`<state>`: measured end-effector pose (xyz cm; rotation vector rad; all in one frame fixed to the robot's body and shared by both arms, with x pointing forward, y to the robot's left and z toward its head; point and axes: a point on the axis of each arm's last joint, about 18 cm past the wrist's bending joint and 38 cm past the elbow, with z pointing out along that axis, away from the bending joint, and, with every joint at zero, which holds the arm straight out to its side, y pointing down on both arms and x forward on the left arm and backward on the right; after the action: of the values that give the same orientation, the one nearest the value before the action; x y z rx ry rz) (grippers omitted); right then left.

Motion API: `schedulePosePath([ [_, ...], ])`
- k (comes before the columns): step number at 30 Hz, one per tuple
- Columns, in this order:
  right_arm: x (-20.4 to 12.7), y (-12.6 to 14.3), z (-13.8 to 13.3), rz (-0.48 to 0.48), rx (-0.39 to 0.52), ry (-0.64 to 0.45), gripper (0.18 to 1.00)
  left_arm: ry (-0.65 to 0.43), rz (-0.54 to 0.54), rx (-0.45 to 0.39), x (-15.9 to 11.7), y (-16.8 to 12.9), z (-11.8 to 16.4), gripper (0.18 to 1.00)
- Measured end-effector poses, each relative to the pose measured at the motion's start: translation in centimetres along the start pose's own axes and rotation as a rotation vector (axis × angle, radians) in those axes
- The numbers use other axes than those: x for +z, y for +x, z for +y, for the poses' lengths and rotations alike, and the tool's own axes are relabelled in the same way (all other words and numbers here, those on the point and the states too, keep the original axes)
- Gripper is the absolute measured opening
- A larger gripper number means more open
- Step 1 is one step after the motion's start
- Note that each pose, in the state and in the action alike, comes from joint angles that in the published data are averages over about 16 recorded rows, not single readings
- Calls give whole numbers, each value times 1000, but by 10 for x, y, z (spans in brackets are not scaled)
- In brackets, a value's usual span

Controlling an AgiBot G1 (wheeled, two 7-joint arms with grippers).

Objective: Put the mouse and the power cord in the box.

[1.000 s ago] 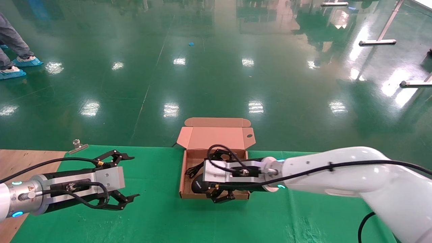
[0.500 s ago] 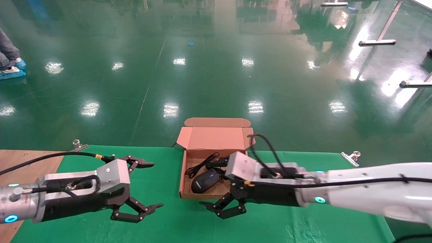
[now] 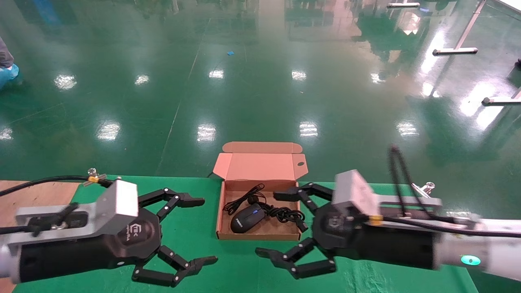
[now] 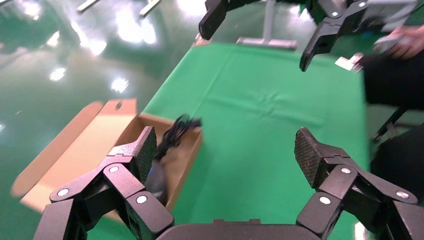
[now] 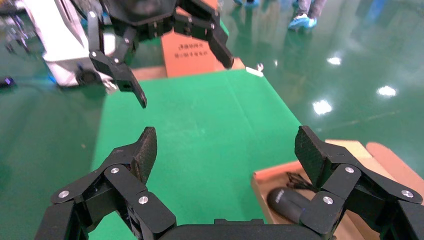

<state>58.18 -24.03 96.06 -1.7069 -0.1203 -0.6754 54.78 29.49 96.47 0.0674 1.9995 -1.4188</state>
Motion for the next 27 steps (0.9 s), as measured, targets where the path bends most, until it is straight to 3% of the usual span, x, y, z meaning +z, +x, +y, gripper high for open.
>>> schedulePosePath([
  [16, -89, -47, -50, -90, 16, 143, 1001, 269, 159, -59, -38, 34, -45, 1001],
  [27, -109, -63, -64, -124, 1, 162, 1001, 334, 199, -56, -52, 44, -55, 1001],
])
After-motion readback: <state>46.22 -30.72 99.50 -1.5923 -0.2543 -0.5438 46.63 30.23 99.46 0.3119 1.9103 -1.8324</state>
